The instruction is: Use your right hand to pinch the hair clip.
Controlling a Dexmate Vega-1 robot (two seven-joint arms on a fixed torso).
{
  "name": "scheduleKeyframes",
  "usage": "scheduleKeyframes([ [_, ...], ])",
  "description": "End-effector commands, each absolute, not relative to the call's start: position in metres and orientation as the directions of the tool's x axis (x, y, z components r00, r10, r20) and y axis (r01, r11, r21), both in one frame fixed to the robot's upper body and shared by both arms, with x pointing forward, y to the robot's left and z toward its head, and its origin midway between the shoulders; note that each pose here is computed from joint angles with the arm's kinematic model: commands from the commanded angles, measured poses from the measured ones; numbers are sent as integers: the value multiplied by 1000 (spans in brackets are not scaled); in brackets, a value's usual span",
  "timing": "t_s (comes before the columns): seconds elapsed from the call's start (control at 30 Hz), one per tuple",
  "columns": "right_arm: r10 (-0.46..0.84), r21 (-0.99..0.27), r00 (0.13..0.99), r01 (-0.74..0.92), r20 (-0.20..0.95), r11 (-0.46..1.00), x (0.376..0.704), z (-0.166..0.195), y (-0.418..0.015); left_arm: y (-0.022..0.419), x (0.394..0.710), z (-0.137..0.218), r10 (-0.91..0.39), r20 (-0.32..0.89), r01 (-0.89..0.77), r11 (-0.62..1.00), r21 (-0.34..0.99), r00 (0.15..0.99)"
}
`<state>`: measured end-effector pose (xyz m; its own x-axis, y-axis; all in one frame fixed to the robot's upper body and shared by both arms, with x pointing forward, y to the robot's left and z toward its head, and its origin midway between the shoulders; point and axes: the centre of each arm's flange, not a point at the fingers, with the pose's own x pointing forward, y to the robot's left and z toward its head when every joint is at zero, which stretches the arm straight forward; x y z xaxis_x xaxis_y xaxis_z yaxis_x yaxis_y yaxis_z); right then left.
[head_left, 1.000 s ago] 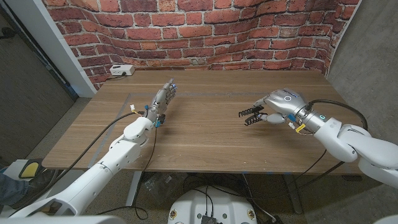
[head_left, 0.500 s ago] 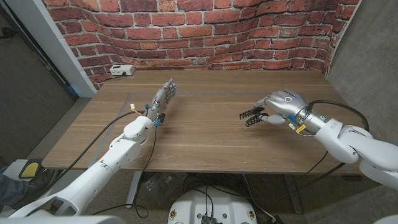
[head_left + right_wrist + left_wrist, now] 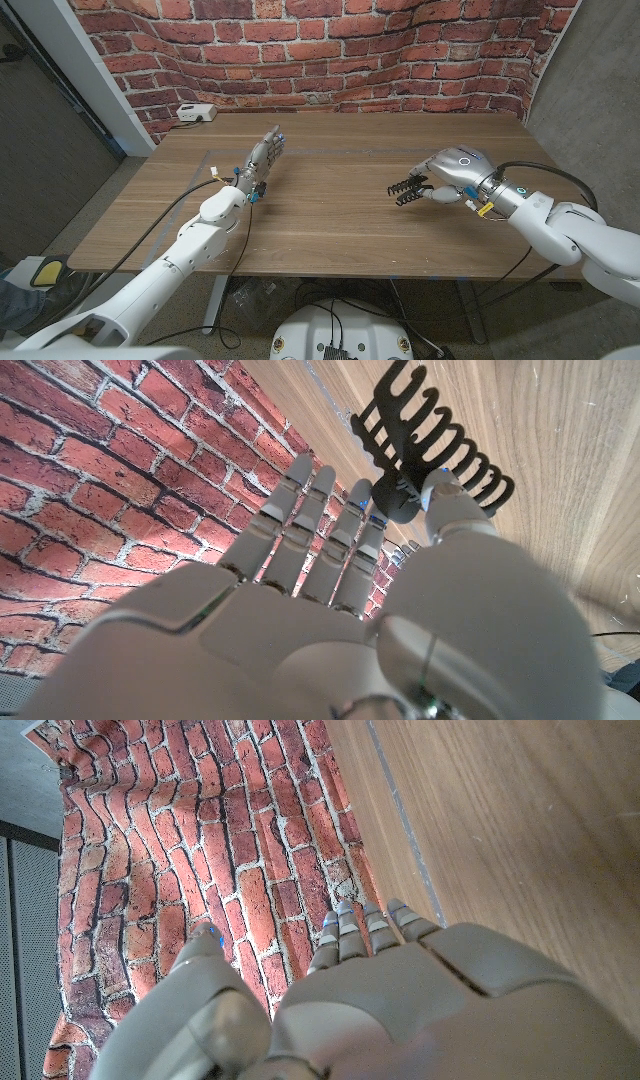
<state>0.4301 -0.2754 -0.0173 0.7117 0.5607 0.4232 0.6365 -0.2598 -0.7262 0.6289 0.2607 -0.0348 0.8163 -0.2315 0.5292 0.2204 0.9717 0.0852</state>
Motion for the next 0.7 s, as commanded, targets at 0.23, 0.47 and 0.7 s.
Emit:
scheduleKeyframes([
  [0.23,554,-744,756,583,349,-326,431,-12,-274,265,631,-39,-224,526,221,973,71,820],
  [0.47,547,-757,768,564,333,-331,433,-15,-272,266,631,-43,-224,523,224,972,65,822],
  [0.7,535,-781,781,539,322,-316,442,-26,-276,268,630,-48,-225,516,226,972,61,827],
])
